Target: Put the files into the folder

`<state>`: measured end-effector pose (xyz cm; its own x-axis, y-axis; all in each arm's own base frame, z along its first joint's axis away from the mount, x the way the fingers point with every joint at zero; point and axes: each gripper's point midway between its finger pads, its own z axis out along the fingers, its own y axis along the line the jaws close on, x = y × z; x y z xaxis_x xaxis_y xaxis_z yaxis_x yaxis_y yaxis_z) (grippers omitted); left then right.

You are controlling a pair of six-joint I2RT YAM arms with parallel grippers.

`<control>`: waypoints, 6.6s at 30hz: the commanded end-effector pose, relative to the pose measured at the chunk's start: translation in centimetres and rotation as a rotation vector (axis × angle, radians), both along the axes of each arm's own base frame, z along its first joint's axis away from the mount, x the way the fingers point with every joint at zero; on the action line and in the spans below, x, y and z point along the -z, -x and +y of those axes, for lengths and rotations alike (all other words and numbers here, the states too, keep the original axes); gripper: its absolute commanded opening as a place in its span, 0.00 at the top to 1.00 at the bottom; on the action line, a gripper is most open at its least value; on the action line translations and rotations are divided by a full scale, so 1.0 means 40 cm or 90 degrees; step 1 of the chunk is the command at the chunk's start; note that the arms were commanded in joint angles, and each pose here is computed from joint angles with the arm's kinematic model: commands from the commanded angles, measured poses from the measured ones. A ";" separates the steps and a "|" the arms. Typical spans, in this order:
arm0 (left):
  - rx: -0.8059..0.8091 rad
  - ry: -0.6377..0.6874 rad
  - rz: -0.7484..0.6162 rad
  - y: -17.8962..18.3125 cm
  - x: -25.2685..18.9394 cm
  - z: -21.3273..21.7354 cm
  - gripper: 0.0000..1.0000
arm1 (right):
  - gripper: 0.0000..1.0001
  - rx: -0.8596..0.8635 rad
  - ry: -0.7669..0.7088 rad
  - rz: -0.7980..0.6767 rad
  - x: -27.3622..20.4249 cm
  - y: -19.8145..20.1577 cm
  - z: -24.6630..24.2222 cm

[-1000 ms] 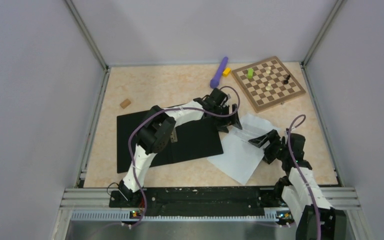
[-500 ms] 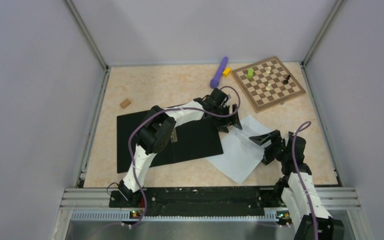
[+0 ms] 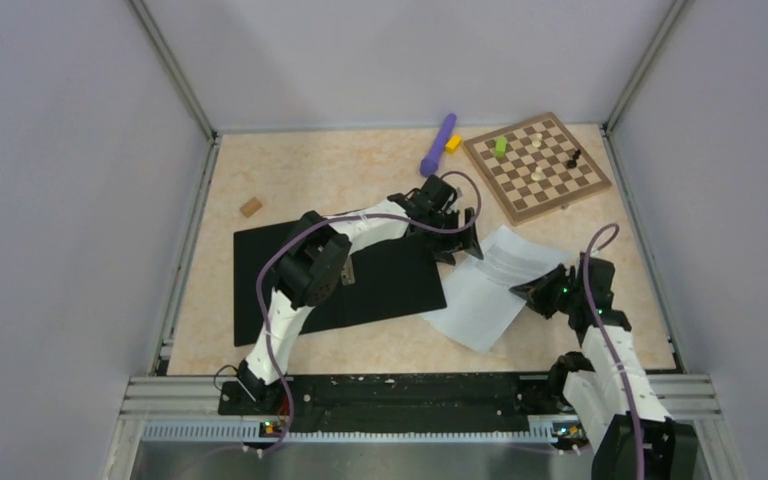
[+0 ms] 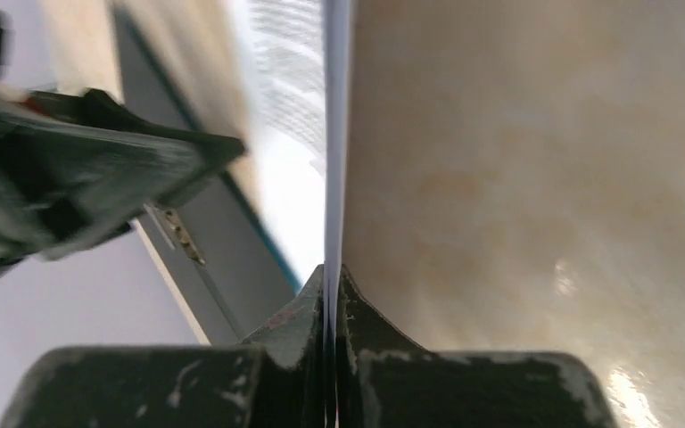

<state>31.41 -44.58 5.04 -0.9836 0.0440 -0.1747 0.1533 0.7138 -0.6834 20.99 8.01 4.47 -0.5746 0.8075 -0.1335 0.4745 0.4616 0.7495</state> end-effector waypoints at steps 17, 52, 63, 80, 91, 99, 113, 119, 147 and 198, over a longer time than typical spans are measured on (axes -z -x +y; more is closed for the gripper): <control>-0.159 -0.017 -0.213 -0.128 -0.402 0.448 0.14 | 1.00 -0.331 0.146 -0.453 -0.749 -0.385 0.236; -0.493 -0.323 0.056 -0.004 0.049 0.990 0.12 | 1.00 -0.455 0.075 -0.106 -0.021 -0.365 0.456; -0.407 -0.274 0.031 -0.034 0.064 0.860 0.12 | 1.00 -0.414 0.119 -0.066 0.032 -0.289 0.389; -0.295 -0.224 0.015 -0.063 0.065 0.690 0.14 | 1.00 -0.378 0.169 -0.067 -0.021 -0.199 0.305; -0.234 -0.197 0.012 -0.030 0.063 0.605 0.14 | 1.00 -0.355 0.183 -0.089 -0.087 -0.181 0.247; -0.199 -0.184 -0.002 0.006 0.014 0.571 0.14 | 1.00 -0.359 0.190 -0.143 -0.190 -0.186 0.252; -0.261 -0.197 -0.079 -0.041 -0.119 0.636 0.13 | 1.00 -0.414 0.154 -0.271 -0.401 -0.301 0.360; -0.321 -0.207 -0.090 -0.053 -0.137 0.715 0.13 | 1.00 -0.440 0.064 -0.331 -0.492 -0.305 0.419; -0.327 -0.285 0.037 -0.012 0.097 0.826 0.13 | 1.00 -0.423 0.053 -0.119 0.001 -0.293 0.280; -0.315 -0.266 0.045 -0.003 0.101 0.812 0.14 | 1.00 -0.436 -0.018 -0.076 0.004 -0.386 0.365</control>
<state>32.40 -11.59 3.15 -0.9014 -0.3759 -0.2150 -0.2985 0.8990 -0.3205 35.92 21.60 3.04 -0.9309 0.3312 -0.1540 0.0833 0.6031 0.7933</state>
